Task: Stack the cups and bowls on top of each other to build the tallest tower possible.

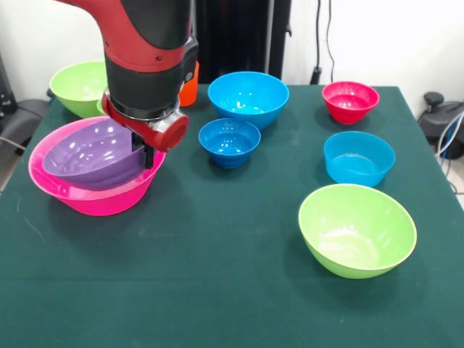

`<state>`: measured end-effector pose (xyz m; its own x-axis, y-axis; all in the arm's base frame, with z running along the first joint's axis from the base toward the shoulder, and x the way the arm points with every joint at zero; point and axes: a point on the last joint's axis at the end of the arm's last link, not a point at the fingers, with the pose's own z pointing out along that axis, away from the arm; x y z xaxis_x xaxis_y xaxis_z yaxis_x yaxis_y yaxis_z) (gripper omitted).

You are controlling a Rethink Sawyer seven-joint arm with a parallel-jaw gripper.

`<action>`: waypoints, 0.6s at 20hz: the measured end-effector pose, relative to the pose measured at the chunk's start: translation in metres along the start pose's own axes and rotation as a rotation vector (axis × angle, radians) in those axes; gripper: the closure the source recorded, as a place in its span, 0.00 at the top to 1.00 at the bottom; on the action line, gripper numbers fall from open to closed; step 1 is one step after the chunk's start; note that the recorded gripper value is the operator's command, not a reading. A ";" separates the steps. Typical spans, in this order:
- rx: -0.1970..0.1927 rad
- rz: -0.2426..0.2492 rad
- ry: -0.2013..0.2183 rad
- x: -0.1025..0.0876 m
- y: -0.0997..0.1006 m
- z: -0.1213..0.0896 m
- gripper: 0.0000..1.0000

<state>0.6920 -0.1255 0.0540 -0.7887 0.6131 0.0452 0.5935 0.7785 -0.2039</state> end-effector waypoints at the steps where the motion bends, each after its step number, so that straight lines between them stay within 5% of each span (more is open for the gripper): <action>1: 0.001 -0.001 0.002 0.001 0.000 0.002 0.00; 12: 0.007 -0.005 0.017 0.004 0.001 0.011 0.00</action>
<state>0.6871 -0.1239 0.0431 -0.7887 0.6116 0.0626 0.5885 0.7805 -0.2109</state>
